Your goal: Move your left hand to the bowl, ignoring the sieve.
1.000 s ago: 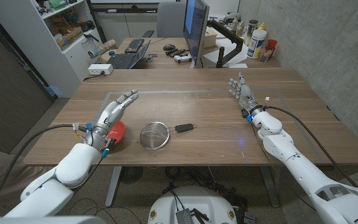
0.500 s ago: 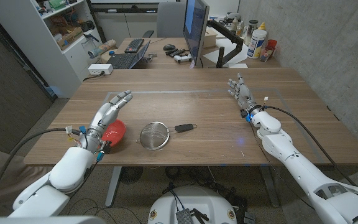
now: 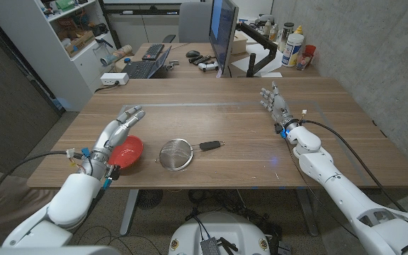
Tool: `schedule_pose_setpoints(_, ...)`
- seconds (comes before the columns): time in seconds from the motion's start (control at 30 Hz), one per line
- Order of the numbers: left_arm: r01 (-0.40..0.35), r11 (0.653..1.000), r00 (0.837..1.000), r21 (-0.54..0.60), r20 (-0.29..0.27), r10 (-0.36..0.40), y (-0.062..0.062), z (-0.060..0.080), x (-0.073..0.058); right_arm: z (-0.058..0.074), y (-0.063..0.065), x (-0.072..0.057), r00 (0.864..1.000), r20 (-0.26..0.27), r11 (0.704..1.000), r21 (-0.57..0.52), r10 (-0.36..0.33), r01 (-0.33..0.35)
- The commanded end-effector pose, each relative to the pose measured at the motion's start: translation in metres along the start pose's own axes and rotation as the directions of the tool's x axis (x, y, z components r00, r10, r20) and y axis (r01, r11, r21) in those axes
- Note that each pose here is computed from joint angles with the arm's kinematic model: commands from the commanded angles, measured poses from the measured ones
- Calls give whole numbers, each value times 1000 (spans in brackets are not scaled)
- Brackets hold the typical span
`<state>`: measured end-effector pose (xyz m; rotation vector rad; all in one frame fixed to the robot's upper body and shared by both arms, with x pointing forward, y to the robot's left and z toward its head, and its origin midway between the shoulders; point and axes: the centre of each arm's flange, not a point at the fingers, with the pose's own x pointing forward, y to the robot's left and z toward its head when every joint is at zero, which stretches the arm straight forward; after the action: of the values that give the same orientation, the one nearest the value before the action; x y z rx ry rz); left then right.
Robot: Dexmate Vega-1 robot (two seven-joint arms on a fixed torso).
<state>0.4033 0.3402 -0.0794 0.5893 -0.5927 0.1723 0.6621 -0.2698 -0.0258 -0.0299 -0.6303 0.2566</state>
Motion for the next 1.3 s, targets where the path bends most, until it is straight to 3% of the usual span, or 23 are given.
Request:
schedule_pose_setpoints(0.03,-10,995,998,103,-67,17,14,1,-14,6,-3,-2,1000,27,1000,-6,-7,7)
schedule_pose_setpoints(0.67,1,977,991,212,-132,28,23,-1,-15,10,-9,-5,999,27,999,-4,-33,33)
schedule_pose_setpoints(1.3,-30,941,977,337,-187,98,33,0,-28,7,-5,-2,999,19,1000,-6,-27,28)
